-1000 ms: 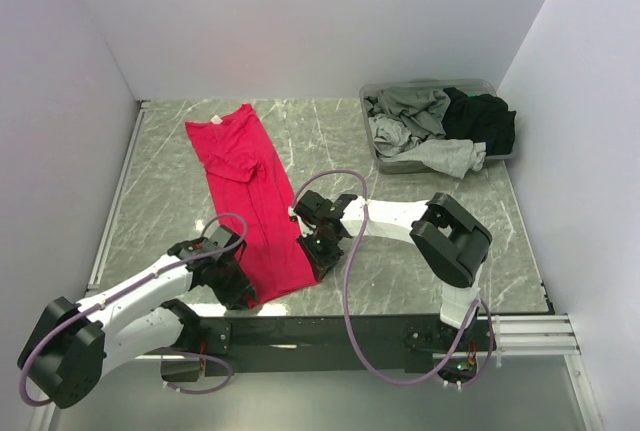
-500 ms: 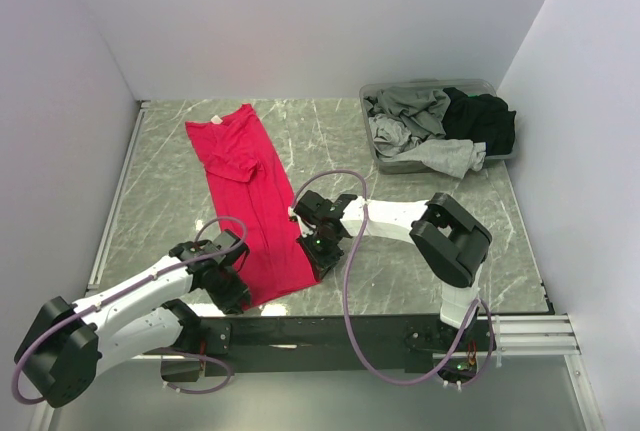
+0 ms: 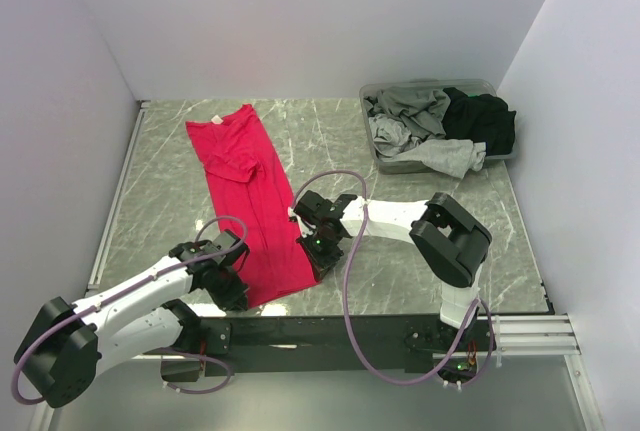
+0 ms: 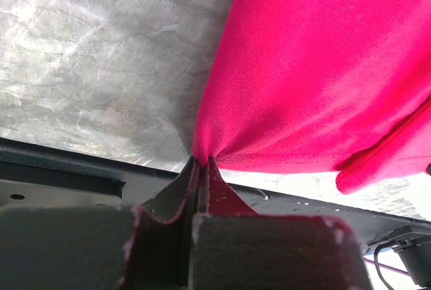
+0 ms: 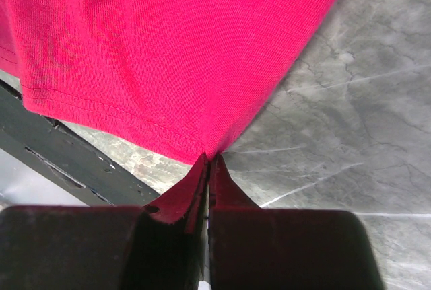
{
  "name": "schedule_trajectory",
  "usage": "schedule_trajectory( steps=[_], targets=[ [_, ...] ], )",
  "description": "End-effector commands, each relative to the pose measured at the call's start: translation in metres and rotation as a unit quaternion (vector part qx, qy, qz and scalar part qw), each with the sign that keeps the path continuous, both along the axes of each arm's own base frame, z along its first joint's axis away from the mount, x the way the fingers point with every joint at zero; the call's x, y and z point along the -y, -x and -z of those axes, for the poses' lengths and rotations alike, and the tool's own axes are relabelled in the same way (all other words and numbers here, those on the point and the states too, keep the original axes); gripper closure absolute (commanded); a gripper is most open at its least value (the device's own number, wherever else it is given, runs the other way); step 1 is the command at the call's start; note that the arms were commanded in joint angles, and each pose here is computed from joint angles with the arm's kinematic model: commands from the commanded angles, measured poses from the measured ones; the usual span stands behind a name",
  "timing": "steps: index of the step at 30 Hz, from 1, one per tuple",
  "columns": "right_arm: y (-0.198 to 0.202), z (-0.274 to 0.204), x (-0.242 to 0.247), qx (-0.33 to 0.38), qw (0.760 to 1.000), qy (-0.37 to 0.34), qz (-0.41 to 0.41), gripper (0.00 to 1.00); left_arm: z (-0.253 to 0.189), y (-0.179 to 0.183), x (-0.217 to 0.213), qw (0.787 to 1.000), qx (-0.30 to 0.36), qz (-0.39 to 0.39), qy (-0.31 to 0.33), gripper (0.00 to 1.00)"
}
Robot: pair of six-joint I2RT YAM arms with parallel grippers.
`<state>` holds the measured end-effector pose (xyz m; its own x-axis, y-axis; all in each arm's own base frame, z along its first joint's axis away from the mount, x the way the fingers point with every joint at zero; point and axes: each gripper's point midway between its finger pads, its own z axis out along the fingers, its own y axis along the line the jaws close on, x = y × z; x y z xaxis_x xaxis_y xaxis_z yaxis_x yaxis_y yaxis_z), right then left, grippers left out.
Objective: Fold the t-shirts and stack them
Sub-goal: Fold the tshirt
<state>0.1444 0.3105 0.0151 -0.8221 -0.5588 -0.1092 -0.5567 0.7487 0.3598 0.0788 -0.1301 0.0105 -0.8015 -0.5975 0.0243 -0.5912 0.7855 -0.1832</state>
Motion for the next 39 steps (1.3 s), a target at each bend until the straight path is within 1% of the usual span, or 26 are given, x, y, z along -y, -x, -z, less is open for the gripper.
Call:
schedule_trajectory(
  steps=[1,4,11,12,18,22,29,33,35,36,37,38,39],
  targets=[
    [0.002,0.004,0.003,-0.001,1.0,0.011,-0.007,1.0,0.013,-0.001,-0.011,1.0,0.009,0.001,-0.029,1.0],
    [0.003,0.001,0.004,-0.001,1.0,0.013,-0.008,1.0,0.009,-0.003,-0.012,0.999,0.014,0.0,-0.031,1.0],
    [0.001,-0.014,0.009,0.009,1.0,0.014,-0.008,1.0,-0.011,-0.006,-0.004,0.999,0.039,-0.011,-0.006,1.0],
    [0.0,-0.016,0.008,0.01,1.0,0.012,-0.008,1.0,-0.012,-0.01,-0.008,0.999,0.049,-0.014,-0.015,1.0],
    [-0.004,-0.025,0.008,0.016,1.0,0.015,-0.011,1.0,-0.022,-0.016,-0.007,0.998,0.06,-0.008,-0.02,1.0],
    [-0.011,-0.041,0.007,0.029,1.0,0.011,-0.002,1.0,-0.041,-0.024,-0.011,0.996,0.078,-0.02,-0.031,1.0],
    [-0.037,-0.068,-0.001,0.049,0.999,0.004,0.015,1.0,-0.065,-0.042,-0.004,0.993,0.115,-0.009,-0.027,1.0],
    [-0.059,-0.087,-0.014,0.072,0.997,-0.009,0.026,1.0,-0.078,-0.055,-0.007,0.99,0.129,-0.003,-0.049,1.0],
    [-0.067,-0.089,-0.015,0.074,0.997,-0.003,0.033,1.0,-0.086,-0.066,-0.008,0.988,0.144,0.003,-0.054,1.0],
    [-0.074,-0.097,-0.021,0.082,0.996,-0.01,0.036,1.0,-0.09,-0.076,-0.01,0.987,0.155,-0.009,-0.052,1.0],
    [-0.079,-0.095,-0.022,0.081,0.996,-0.007,0.039,1.0,-0.091,-0.082,-0.011,0.986,0.16,-0.001,-0.053,1.0],
    [-0.083,-0.096,-0.024,0.085,0.995,-0.007,0.042,1.0,-0.092,-0.091,-0.018,0.985,0.164,-0.017,-0.054,1.0],
    [-0.09,-0.104,-0.029,0.094,0.995,-0.015,0.044,1.0,-0.095,-0.1,-0.018,0.983,0.177,-0.007,-0.05,1.0]
  ],
)
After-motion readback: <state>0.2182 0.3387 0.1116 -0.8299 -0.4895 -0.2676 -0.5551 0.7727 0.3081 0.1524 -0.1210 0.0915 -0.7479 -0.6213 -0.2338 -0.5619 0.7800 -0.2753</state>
